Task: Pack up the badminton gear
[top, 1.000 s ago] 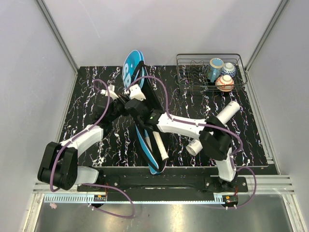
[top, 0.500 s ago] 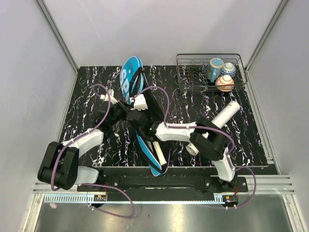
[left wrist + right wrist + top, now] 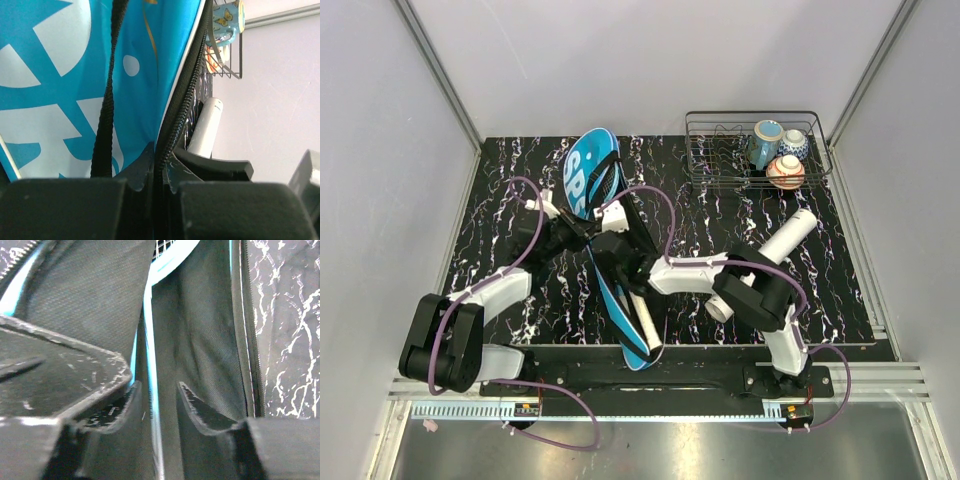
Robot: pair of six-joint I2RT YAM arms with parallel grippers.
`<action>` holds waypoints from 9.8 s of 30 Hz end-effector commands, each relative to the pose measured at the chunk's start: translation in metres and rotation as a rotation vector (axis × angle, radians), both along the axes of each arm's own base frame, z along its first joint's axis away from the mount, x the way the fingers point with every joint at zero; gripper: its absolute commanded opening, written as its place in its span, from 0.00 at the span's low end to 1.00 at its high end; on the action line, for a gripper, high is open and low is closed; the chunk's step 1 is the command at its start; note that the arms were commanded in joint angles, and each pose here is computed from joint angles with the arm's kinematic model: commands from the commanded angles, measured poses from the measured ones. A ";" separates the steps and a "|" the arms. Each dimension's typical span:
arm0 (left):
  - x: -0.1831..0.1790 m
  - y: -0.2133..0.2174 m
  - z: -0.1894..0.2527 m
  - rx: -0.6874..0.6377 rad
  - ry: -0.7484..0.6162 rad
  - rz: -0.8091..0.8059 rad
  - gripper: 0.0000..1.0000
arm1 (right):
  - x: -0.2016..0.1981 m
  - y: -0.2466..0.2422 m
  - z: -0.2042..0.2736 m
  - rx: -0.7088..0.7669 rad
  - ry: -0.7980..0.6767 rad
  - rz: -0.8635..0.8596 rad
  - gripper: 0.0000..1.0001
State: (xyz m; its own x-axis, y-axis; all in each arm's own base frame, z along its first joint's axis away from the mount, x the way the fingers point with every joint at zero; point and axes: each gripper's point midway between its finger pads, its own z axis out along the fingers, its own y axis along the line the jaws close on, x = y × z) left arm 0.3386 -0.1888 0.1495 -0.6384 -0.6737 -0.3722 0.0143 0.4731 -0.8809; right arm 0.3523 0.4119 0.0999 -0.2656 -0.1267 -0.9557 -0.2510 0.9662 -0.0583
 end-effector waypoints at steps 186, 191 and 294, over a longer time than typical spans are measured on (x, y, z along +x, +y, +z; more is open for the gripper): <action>-0.042 -0.074 0.041 1.089 -0.500 -0.845 0.00 | 0.031 -0.217 0.170 0.662 0.370 0.325 0.68; -0.050 -0.073 0.034 1.079 -0.520 -0.871 0.00 | 0.038 -0.230 0.162 0.693 0.400 0.378 0.58; 0.108 -0.126 0.088 0.512 -0.333 -0.380 0.03 | -0.041 -0.067 0.135 0.474 0.387 0.764 0.00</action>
State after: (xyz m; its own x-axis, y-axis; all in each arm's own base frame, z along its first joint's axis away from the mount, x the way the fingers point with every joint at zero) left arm 0.4107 -0.3195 0.2017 -0.7039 -0.0485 -0.7087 0.4836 0.6979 -0.5282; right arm 0.3242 0.3323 0.1946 -0.6422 -0.0328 -0.7659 -0.6601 0.5316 0.5307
